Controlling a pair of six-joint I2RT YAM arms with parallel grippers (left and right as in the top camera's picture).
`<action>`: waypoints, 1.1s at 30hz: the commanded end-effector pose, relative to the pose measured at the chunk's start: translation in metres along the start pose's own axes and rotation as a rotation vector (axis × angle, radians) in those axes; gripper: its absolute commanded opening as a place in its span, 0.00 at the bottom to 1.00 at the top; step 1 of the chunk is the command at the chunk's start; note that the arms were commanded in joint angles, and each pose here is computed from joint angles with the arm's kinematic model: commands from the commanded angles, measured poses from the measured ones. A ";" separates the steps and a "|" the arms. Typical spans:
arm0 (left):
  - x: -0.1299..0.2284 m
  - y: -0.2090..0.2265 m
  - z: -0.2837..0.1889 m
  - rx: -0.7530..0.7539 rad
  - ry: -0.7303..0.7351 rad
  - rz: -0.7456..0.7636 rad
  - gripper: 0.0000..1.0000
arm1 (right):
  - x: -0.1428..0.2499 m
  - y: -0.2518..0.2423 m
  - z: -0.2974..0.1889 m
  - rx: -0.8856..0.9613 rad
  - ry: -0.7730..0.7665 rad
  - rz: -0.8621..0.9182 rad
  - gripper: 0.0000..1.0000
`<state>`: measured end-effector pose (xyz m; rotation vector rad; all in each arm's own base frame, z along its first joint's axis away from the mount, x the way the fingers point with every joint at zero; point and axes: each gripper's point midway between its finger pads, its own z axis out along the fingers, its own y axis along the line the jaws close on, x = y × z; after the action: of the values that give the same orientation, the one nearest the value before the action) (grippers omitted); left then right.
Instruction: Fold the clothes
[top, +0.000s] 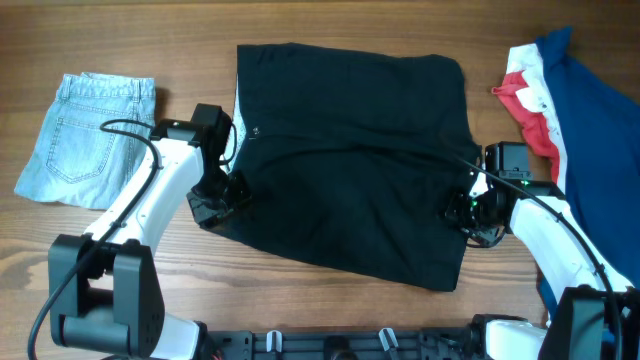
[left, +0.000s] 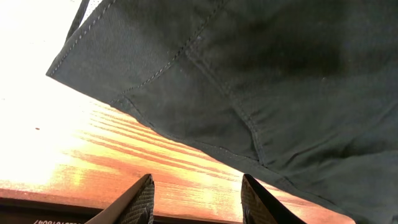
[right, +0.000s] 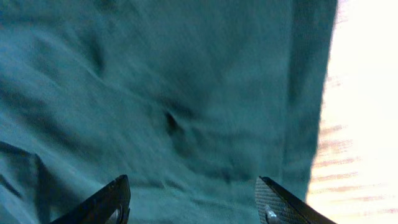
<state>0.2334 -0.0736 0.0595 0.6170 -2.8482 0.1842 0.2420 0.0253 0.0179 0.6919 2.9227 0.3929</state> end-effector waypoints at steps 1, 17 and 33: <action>-0.001 0.004 0.002 -0.012 -0.002 -0.006 0.45 | -0.009 0.007 0.004 -0.027 -0.029 0.013 0.62; -0.002 0.003 0.002 -0.009 -0.007 -0.004 0.47 | -0.065 -0.003 0.066 0.023 -0.134 0.032 0.49; 0.018 0.017 0.007 -0.058 0.076 -0.029 0.78 | -0.096 -0.009 -0.082 0.169 -0.167 0.032 0.66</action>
<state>0.2206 -0.0708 0.0615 0.6146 -2.8006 0.1468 0.3096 -0.0459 0.0577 0.8293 2.8839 0.0728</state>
